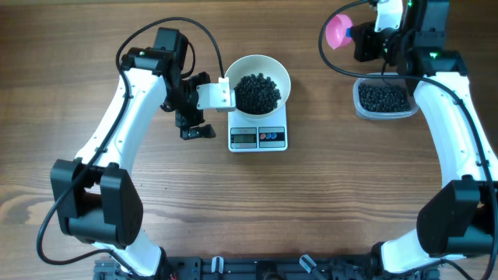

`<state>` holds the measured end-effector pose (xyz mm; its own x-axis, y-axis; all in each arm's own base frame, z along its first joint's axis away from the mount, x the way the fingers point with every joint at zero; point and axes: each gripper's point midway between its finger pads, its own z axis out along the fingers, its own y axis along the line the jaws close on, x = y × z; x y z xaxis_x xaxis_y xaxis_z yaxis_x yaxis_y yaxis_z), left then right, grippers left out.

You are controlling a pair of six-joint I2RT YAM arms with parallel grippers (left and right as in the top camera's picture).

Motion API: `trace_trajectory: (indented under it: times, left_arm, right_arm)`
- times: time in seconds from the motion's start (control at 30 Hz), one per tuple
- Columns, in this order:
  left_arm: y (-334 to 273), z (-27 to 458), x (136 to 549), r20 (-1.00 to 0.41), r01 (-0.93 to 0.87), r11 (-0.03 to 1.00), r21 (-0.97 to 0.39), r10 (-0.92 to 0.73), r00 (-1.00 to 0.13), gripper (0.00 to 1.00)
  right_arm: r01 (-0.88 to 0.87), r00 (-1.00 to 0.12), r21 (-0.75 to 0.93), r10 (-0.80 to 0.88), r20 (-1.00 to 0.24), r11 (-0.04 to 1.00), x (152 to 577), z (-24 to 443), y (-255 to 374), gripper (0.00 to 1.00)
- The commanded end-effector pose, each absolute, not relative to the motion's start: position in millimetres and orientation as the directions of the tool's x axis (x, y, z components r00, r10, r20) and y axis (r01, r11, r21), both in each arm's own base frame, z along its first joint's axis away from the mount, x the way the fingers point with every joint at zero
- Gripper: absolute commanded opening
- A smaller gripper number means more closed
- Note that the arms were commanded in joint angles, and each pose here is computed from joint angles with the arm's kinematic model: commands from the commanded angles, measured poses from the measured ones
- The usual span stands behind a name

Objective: Scoop item into bowl and weigh 150g on scale
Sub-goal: 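Carry the empty scoop back to the bean tub with the right gripper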

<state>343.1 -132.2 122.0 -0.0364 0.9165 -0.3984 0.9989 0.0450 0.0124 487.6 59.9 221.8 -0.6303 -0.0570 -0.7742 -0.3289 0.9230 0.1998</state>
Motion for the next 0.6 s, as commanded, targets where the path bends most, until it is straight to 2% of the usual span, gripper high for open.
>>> trace_trajectory:
  times: [0.0, 0.2, 0.3, 0.43, 0.57]
  left_arm:
    - [-134, 121, 341, -0.42, 1.0, 0.03, 0.004, 0.907, -0.026, 1.0]
    - [-134, 121, 341, -0.42, 1.0, 0.03, 0.003, 0.907, -0.026, 1.0]
    - [-134, 121, 341, -0.42, 1.0, 0.03, 0.003, 0.907, -0.026, 1.0]
    - [-134, 121, 341, -0.42, 1.0, 0.03, 0.003, 0.907, -0.026, 1.0]
    - [-134, 121, 341, -0.42, 1.0, 0.03, 0.004, 0.907, -0.026, 1.0]
  right_arm:
    - [-0.374, -0.634, 0.247, -0.052, -0.771, 0.894, 480, 229, 72, 0.04]
    - [-0.403, -0.587, 0.182, -0.101, -0.803, 0.897, 458, 262, 69, 0.04]
    - [-0.267, -0.595, 0.136, -0.052, -0.802, 0.954, 441, 290, 43, 0.04]
    - [-0.011, -0.695, -0.011, -0.016, -0.719, 1.0, 401, 289, -22, 0.04]
    - [0.076, -0.845, -0.008, 0.06, -0.531, 0.997, 363, 244, -53, 0.04]
